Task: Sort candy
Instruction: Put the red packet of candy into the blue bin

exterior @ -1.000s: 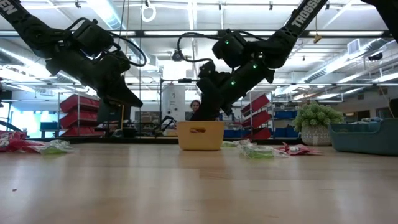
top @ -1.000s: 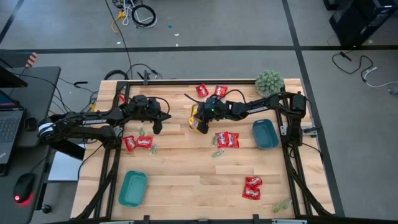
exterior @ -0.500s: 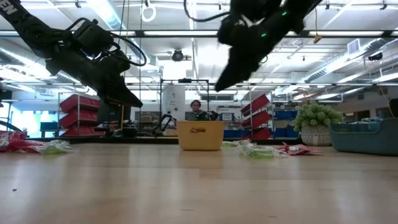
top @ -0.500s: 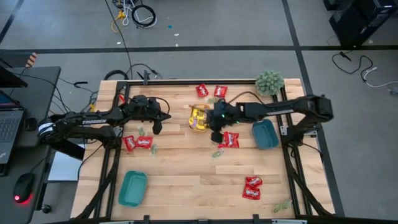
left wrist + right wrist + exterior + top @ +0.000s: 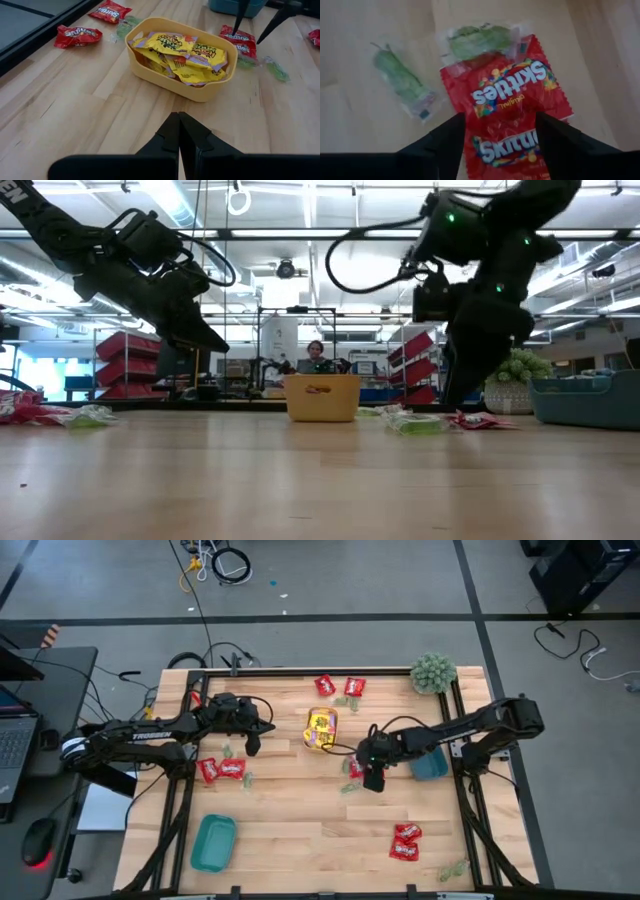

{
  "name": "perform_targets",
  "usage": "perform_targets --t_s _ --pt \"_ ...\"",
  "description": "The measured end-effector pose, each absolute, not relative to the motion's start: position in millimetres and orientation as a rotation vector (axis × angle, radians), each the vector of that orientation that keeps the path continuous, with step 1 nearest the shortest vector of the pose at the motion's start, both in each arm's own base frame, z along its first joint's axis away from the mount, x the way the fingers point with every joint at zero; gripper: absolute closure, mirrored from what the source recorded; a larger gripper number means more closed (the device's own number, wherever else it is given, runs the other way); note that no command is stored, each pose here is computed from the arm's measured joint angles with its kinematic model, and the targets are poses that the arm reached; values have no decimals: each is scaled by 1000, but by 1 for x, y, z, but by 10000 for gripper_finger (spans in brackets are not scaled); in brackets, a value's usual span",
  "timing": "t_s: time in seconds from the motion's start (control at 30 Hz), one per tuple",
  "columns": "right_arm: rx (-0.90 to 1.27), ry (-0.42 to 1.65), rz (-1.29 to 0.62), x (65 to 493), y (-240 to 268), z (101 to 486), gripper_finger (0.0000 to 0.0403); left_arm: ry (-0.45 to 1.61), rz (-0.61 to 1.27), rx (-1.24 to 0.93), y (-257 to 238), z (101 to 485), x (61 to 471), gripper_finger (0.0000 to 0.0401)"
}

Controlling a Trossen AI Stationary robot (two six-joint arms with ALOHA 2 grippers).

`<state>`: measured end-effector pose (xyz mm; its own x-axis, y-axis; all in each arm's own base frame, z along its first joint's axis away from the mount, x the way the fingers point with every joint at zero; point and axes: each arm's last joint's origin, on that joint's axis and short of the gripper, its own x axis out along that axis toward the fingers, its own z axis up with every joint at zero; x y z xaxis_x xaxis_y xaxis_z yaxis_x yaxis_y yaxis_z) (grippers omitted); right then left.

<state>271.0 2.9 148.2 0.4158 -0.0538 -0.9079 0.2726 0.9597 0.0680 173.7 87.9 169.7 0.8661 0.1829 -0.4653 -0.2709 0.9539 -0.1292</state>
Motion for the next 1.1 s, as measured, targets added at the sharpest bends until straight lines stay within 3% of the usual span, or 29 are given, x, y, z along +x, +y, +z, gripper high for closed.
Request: perform_targets --t_s 0.1,0.2,0.5,0.8,1.1 --pt "214 1109 -221 268 1 141 176 466 239 -193 88 170 174 396" --pt "206 1114 -236 264 0 136 201 467 239 -193 88 170 174 396" --pt "196 1097 -225 263 0 134 385 468 240 -194 88 169 173 396" --pt "224 1140 -249 275 4 171 400 468 242 -194 88 169 173 396" --pt "311 1388 -675 235 11 224 401 470 242 -192 88 169 173 396"
